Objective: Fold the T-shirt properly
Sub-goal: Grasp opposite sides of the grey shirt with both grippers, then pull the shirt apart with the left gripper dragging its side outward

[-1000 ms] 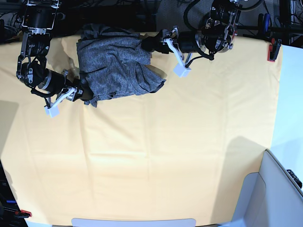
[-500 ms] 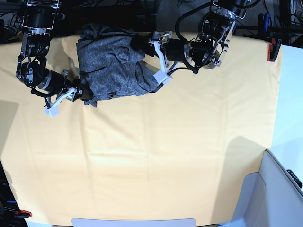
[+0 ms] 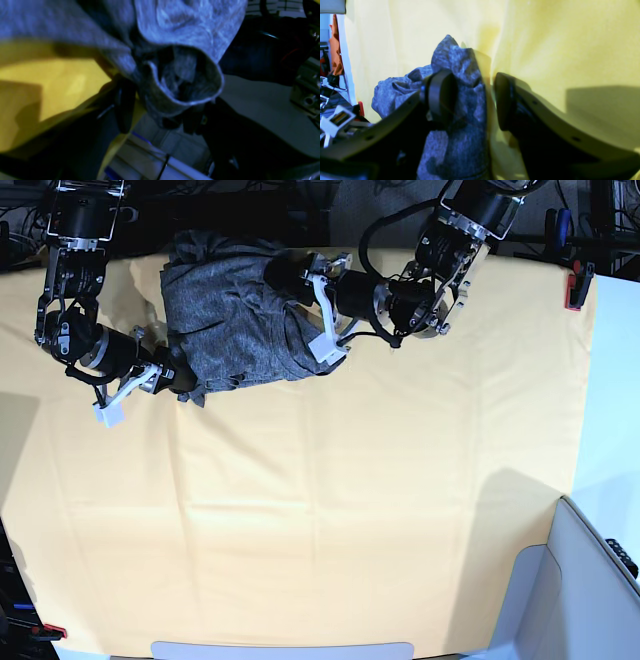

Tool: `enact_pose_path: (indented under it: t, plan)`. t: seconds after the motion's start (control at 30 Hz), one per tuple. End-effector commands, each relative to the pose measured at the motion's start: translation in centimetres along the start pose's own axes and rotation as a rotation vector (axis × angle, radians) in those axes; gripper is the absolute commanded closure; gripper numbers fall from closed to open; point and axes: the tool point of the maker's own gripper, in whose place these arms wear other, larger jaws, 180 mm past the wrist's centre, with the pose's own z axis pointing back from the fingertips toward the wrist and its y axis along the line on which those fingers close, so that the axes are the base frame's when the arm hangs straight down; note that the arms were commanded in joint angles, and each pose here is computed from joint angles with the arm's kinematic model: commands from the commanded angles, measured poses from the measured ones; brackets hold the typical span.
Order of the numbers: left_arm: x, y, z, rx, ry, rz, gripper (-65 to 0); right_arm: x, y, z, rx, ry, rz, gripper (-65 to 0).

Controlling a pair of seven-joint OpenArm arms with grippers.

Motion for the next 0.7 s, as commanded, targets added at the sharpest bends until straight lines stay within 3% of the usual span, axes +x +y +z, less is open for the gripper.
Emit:
enact_pose_path:
  t: [0.0, 0.2, 0.33, 0.43, 0.53, 0.67]
  plan:
    - [0.4, 0.0, -0.1, 0.009, -0.007, -0.009, -29.4, -1.2, -0.3, -0.2, -0.023, 0.056, 0.008, -27.3]
    - [0.1, -0.1, -0.9, 0.011, 0.016, -0.025, -28.7, -1.1, -0.2, -0.2, -0.021, 0.052, 0.009, -27.2]
    - [-0.3, -0.2, -1.2, 0.011, 0.032, -0.031, -18.2, -1.0, -0.3, -0.2, -0.023, 0.049, 0.009, -26.2]
    - [-0.2, -0.2, -1.2, 0.011, 0.026, -0.031, -8.7, -1.0, -0.3, -0.2, -0.025, 0.049, 0.008, -17.4]
    - [-0.2, 0.0, -1.1, 0.016, 0.024, -0.03, 0.0, -1.1, -0.8, -0.3, -0.054, 0.056, 0.02, -2.2]
    - [0.2, 1.5, 0.3, 0.062, 0.019, -0.033, -0.6, -1.1, -1.2, -0.2, -0.08, 0.059, 0.032, -0.1]
